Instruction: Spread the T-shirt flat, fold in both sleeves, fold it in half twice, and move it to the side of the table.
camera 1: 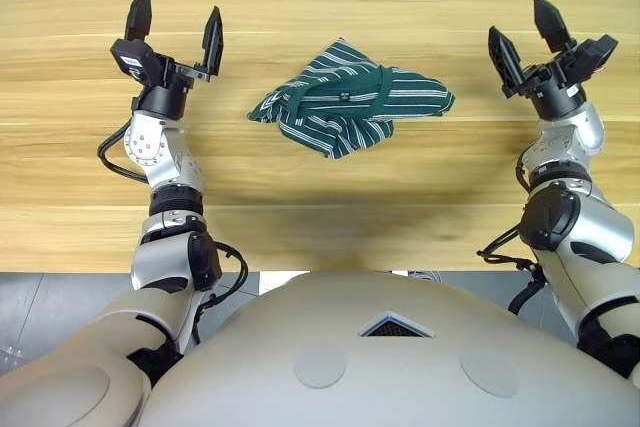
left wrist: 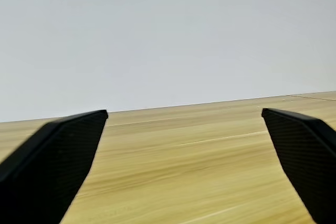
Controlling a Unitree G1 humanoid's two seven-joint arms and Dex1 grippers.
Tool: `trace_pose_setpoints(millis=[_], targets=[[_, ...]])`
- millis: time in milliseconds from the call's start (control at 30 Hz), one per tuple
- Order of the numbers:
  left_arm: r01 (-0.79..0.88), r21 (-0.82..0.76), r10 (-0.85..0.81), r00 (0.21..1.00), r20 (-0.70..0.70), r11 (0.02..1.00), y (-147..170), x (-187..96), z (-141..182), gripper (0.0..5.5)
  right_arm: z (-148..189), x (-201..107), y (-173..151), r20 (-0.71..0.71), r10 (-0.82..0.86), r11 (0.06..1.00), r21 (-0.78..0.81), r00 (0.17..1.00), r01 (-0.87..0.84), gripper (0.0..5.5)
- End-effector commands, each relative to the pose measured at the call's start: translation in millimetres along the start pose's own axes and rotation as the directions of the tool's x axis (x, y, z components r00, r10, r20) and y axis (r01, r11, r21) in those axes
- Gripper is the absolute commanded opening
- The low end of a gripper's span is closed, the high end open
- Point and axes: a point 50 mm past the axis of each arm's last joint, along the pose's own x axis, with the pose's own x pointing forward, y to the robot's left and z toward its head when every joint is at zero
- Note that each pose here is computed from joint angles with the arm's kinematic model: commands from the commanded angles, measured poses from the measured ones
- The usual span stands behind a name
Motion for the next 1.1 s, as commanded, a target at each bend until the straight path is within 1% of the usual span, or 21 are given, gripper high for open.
trace_pose_setpoints(millis=[33, 300, 567, 1100], targets=[[0.001, 0.01, -0.001, 1.0, -0.006, 1.0, 3.7, -0.9, 0.8, 5.4, 1.3, 3.3, 0.5, 0.0, 0.011, 1.0, -0.019, 1.0, -0.011, 5.37], [-0.005, 0.013, 0.005, 1.0, -0.005, 1.0, 5.6, -1.8, 1.4, 5.4, 5.6, 4.8, -2.9, 0.032, -0.025, 0.999, -0.031, 0.999, 0.026, 5.37], [-0.011, 0.012, 0.011, 1.0, -0.005, 1.0, 7.2, -2.6, 1.7, 5.4, 1.5, 6.5, 1.0, -0.001, 0.016, 1.0, -0.023, 1.0, -0.016, 5.37], [-0.007, 0.014, 0.007, 1.0, -0.01, 1.0, 7.7, -3.5, 1.1, 5.4, -0.1, 6.1, 3.0, -0.001, 0.033, 0.999, -0.015, 0.999, -0.033, 5.37]])
